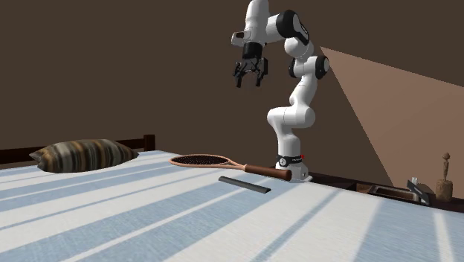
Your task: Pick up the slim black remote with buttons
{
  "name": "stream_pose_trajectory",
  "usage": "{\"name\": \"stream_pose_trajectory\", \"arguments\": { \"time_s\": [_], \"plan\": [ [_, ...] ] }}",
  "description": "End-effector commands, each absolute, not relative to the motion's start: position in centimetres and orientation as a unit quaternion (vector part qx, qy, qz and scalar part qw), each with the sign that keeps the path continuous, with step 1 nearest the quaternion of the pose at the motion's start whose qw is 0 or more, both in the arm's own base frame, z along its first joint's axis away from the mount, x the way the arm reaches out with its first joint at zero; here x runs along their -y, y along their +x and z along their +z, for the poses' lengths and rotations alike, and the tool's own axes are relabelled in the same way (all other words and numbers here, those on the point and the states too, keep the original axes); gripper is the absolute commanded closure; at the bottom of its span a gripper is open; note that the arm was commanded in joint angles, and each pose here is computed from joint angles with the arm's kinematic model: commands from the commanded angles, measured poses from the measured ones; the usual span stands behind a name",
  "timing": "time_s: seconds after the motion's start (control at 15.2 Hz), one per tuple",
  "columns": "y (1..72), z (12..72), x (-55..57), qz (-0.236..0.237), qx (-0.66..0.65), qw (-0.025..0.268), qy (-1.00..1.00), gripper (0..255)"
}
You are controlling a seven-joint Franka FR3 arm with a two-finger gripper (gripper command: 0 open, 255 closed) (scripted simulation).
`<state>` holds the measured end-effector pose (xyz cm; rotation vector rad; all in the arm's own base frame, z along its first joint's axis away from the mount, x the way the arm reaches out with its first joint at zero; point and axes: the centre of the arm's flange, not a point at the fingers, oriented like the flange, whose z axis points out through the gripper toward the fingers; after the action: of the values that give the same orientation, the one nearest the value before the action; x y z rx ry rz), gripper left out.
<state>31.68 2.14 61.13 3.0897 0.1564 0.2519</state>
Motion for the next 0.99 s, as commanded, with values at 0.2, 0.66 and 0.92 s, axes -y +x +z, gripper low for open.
{"name": "stream_pose_trajectory", "arguments": {
  "time_s": [0.2, 0.66, 0.92],
  "plan": [
    [34.1, 58.0, -2.4, 0.077, -0.133, 0.020, 0.988, 0],
    [39.2, 50.5, -4.3, 0.067, -0.323, 0.023, 0.944, 0],
    [41.6, 46.1, -6.0, 0.059, -0.426, 0.024, 0.903, 0]
  ]
}}
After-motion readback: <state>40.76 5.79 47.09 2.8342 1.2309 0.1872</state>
